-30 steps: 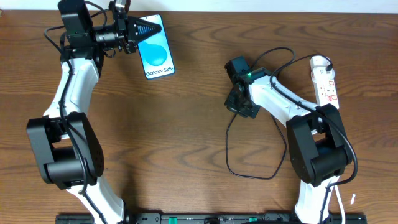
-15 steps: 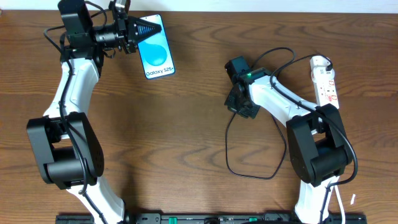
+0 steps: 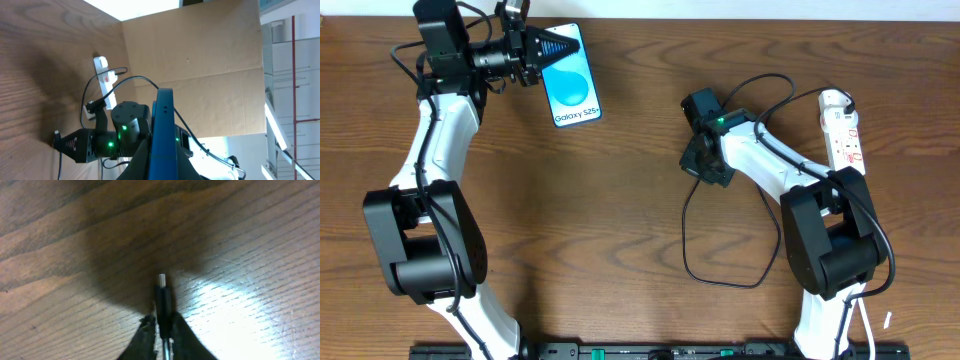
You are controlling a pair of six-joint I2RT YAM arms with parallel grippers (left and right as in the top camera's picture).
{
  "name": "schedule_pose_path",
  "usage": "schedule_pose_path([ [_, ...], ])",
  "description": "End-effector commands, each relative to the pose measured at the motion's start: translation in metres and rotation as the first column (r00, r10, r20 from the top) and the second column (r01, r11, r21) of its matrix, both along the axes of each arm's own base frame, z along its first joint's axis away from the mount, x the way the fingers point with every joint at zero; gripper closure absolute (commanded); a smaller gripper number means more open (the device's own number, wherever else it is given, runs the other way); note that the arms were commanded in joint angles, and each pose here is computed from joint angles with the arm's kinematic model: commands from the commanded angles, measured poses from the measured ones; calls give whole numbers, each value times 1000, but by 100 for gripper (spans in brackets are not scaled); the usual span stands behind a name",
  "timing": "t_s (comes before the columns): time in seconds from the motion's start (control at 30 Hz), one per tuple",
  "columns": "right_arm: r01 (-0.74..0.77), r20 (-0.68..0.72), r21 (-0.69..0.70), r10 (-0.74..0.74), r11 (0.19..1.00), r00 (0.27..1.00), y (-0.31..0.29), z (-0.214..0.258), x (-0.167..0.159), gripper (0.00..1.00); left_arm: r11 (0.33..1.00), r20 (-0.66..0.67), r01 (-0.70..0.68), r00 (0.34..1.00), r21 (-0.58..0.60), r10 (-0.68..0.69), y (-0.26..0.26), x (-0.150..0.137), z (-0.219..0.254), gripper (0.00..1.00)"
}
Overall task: Plug charger to phone and switch on socket
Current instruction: 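Grasp the USB-C plug with the right gripper, then lift the plug and carry it toward the phone's bottom port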
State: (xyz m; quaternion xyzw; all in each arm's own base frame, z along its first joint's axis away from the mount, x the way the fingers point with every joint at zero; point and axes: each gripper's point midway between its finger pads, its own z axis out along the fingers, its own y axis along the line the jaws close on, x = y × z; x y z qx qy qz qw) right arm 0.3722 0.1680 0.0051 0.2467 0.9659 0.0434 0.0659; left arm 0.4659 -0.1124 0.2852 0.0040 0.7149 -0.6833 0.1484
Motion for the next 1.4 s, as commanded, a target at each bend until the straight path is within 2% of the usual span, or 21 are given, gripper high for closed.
schedule_pose_path([
  [0.0, 0, 20, -4, 0, 1000, 1000, -2, 7, 1, 97, 1000, 21, 24, 999, -4, -24, 0, -7, 5, 93],
  [0.37, -12, 3, 26, 12, 1000, 1000, 5, 7, -3, 99, 1000, 21, 24, 999, -4, -24, 0, -7, 5, 93],
  [0.53, -107, 5, 161, 108, 981, 994, 27, 11, -1, 99, 1000, 21, 24, 1000, -3, -24, 0, -7, 5, 93],
  [0.63, -232, 67, 299, 222, 926, 973, 50, 21, 6, 99, 1000, 21, 24, 1000, -3, -24, 0, -7, 5, 93],
  [0.73, -384, 189, 469, 335, 795, 923, 77, 43, 13, 99, 1000, 21, 24, 1000, -3, -24, 0, -7, 5, 93],
  [0.87, -555, 402, 644, 385, 526, 831, 104, 91, 20, 99, 1000, 21, 24, 999, -3, -24, 0, -7, 5, 93],
  [0.97, -618, 491, 675, 380, 403, 784, 108, 113, 21, 99, 1000, 21, 24, 999, -3, -24, 0, -7, 5, 93],
  [1.1, -666, 562, 689, 367, 287, 741, 107, 133, 20, 99, 1000, 21, 24, 999, -3, -24, 0, -7, 5, 93],
  [1.37, -781, 752, 622, 320, -53, 577, 111, 185, 0, 99, 1000, 21, 24, 999, -3, -24, 0, -7, 5, 93],
])
